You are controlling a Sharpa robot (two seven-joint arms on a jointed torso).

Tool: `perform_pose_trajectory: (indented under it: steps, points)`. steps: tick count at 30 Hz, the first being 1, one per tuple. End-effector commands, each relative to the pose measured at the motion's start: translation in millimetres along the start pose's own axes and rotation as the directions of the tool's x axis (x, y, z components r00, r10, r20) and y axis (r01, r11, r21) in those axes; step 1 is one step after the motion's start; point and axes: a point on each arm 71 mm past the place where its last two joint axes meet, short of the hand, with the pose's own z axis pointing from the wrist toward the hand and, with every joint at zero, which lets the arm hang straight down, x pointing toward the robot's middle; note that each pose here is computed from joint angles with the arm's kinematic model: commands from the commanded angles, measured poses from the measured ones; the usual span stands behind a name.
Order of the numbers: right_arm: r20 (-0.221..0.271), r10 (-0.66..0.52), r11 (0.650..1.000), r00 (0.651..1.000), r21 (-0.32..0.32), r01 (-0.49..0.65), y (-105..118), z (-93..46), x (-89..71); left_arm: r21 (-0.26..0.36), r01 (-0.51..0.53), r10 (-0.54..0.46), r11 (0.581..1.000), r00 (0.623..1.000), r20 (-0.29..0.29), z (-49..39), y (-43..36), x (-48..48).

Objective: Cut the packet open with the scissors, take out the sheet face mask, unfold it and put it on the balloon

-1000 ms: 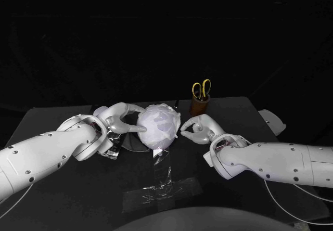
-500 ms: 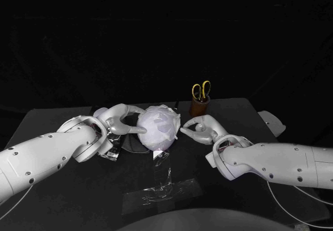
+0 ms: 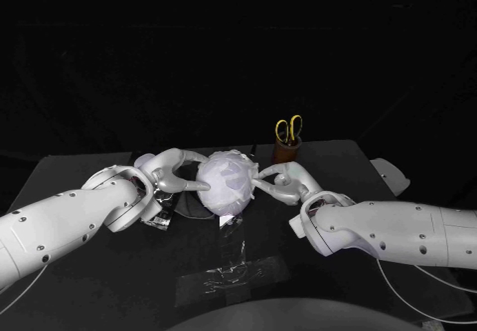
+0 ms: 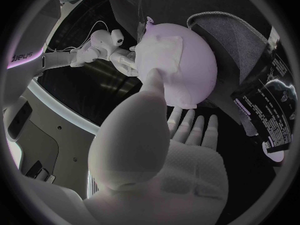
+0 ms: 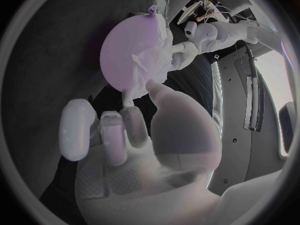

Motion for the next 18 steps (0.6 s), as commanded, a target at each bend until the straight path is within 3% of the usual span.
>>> perform_pose_trajectory:
  steps: [1,12,18]
  points:
    - [-0.018,0.024,1.0,1.0,-0.011,-0.024,1.6,1.1,2.3,0.0,0.005,-0.005,1.0,1.0,-0.025,0.6,-0.5,4.2]
    - [-0.014,0.004,1.0,1.0,0.009,-0.004,0.5,6.2,5.7,0.001,0.007,-0.007,1.0,1.0,-0.027,0.9,-0.9,4.6]
    - [0.011,-0.012,1.0,1.0,0.016,0.011,-1.1,8.4,3.1,0.0,0.007,-0.007,1.0,1.0,-0.028,0.8,-0.7,4.6]
